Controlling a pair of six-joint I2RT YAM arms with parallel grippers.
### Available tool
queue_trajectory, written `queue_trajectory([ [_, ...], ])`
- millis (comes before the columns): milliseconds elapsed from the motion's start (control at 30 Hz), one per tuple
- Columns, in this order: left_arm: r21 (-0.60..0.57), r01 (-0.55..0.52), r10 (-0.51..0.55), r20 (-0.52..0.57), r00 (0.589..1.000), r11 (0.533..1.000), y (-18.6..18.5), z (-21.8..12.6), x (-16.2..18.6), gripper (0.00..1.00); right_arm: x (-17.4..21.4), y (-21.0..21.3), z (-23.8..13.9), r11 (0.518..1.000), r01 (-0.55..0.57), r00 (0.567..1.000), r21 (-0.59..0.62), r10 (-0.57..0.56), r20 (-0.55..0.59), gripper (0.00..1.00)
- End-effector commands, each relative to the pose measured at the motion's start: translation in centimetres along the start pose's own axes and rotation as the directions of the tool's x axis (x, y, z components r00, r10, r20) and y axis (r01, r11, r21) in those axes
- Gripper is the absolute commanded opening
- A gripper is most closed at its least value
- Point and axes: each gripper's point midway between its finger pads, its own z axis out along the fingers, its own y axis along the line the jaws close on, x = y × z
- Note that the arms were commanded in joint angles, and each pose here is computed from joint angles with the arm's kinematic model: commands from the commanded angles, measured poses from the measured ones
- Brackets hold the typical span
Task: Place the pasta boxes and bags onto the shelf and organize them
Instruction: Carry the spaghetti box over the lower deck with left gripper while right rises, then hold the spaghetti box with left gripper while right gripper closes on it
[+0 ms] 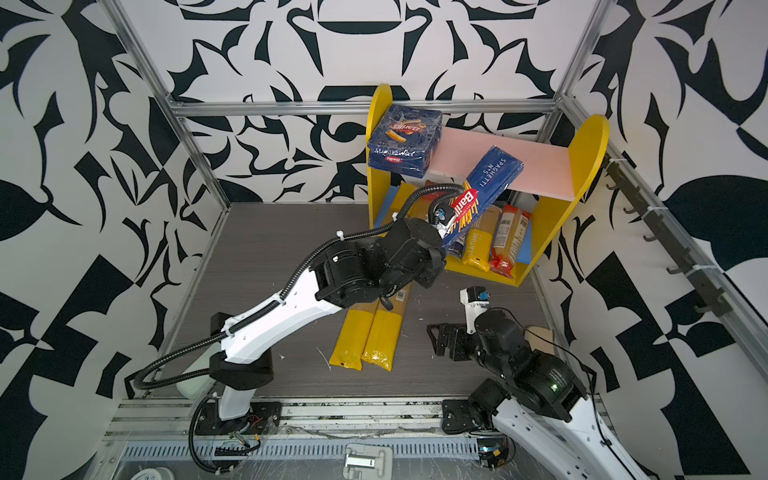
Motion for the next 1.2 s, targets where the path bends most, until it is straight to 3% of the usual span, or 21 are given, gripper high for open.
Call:
queue_trajectory([
  [0, -0.027, 0.134, -0.122, 0.282, 0.952, 0.991, 2.6, -4.3, -8.0, 0.21, -2.1, 0.2, -2.3, 1.000, 0.002, 0.994, -0.001, -0.002, 0.108, 0.96],
  [100, -0.048, 0.121, -0.104, 0.267, 0.958, 0.991, 3.1, -4.4, -7.3, 0.21, -3.2, 0.6, -3.9, 0.999, 0.001, 0.985, -0.034, 0.005, 0.174, 0.92],
  [300, -0.022, 0.131, -0.123, 0.223, 0.967, 0.991, 3.5, -5.5, -6.0, 0.21, -4.8, 1.2, -5.8, 0.996, 0.000, 0.961, -0.085, 0.024, 0.277, 0.69],
  [367, -0.015, 0.137, -0.131, 0.202, 0.971, 0.991, 3.6, -5.8, -5.4, 0.21, -5.4, 2.0, -6.6, 0.991, -0.003, 0.953, -0.130, 0.042, 0.301, 0.68],
  [467, 0.003, 0.150, -0.148, 0.172, 0.974, 0.989, 3.7, -6.3, -4.6, 0.21, -6.5, 3.6, -7.6, 0.978, 0.012, 0.940, -0.208, 0.060, 0.337, 0.70],
  [600, 0.041, 0.182, -0.186, 0.161, 0.969, 0.982, 3.7, -7.3, -4.2, 0.21, -8.1, 5.9, -8.7, 0.952, 0.040, 0.922, -0.303, 0.081, 0.378, 0.84],
  [733, 0.058, 0.196, -0.202, 0.152, 0.967, 0.979, 3.9, -8.0, -3.8, 0.21, -10.0, 8.6, -10.1, 0.911, 0.075, 0.903, -0.406, 0.111, 0.416, 0.91],
  [1167, 0.100, 0.238, -0.247, 0.096, 0.964, 0.966, 3.5, -8.4, -1.9, 0.23, -14.7, 11.3, -12.6, 0.873, 0.125, 0.819, -0.472, 0.178, 0.546, 0.92],
])
